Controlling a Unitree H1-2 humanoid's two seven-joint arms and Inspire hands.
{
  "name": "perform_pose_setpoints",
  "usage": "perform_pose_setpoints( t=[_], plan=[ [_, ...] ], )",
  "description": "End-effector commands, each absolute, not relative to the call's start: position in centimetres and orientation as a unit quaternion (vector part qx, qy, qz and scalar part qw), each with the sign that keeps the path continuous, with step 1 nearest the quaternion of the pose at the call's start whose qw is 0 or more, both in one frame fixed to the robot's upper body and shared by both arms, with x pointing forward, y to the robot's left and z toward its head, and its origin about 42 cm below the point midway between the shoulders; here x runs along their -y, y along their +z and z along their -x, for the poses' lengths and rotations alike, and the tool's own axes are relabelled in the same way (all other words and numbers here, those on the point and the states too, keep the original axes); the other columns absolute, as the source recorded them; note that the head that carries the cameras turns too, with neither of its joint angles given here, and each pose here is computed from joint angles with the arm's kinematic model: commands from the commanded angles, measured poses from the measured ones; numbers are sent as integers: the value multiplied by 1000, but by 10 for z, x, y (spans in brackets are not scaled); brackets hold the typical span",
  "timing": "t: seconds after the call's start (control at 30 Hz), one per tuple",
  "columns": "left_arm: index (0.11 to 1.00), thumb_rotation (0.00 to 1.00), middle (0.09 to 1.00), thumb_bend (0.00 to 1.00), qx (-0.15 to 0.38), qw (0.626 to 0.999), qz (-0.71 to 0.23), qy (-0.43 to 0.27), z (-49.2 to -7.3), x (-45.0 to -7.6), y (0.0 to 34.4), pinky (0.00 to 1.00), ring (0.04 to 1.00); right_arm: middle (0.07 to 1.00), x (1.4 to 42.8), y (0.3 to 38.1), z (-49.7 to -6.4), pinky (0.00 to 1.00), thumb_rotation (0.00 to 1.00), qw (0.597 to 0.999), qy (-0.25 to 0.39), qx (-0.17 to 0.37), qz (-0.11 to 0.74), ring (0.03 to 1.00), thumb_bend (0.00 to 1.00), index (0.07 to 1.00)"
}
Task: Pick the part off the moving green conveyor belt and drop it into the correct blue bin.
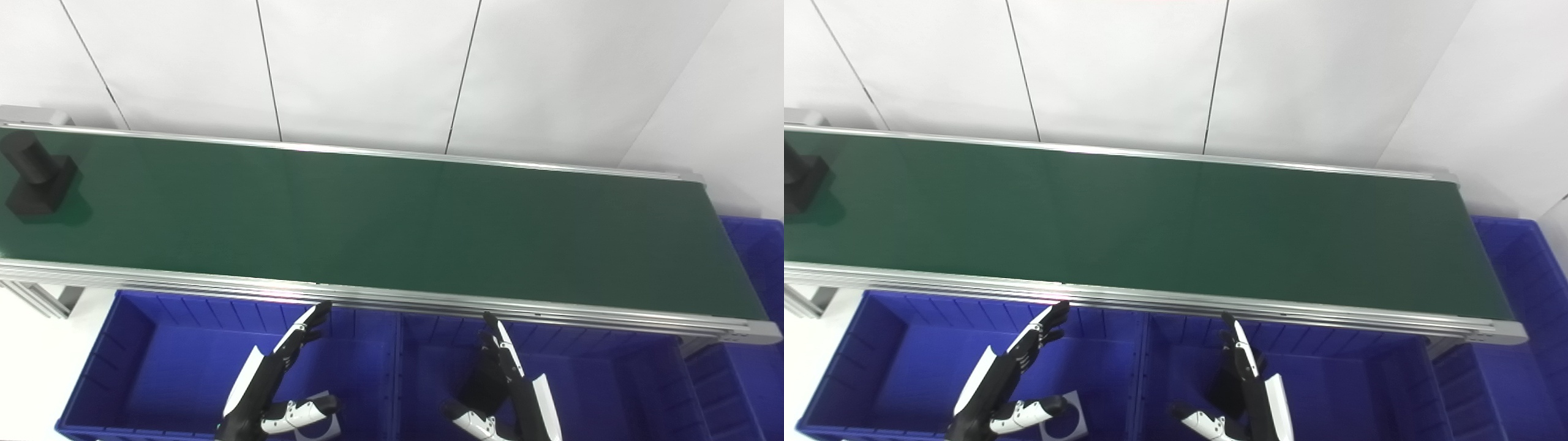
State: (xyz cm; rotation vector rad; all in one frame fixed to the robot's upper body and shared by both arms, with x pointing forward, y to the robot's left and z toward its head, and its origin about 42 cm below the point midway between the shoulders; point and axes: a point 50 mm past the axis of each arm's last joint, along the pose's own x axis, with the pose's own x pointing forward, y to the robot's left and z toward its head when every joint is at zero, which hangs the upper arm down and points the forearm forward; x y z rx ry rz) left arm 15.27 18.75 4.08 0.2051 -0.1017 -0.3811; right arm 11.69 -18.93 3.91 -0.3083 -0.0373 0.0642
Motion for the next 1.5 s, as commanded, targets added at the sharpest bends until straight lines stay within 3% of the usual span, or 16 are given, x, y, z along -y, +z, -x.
perform_pose_setpoints(
  t=[0.0,1.17,1.47],
  plan=[
    [924,665,946,741,85,974,-103,-184,-155,-189,52,879,929,974,187,50,-119,855,599,988,29,58,143,913,788,972],
    [932,658,956,753,88,973,-107,-186,-161,-196,53,902,945,944,185,56,-119,869,656,983,36,52,171,932,792,923],
    [934,579,962,734,76,977,-88,-176,-162,-201,52,900,937,939,184,53,-120,851,623,986,29,58,155,909,809,927]
  ],
)
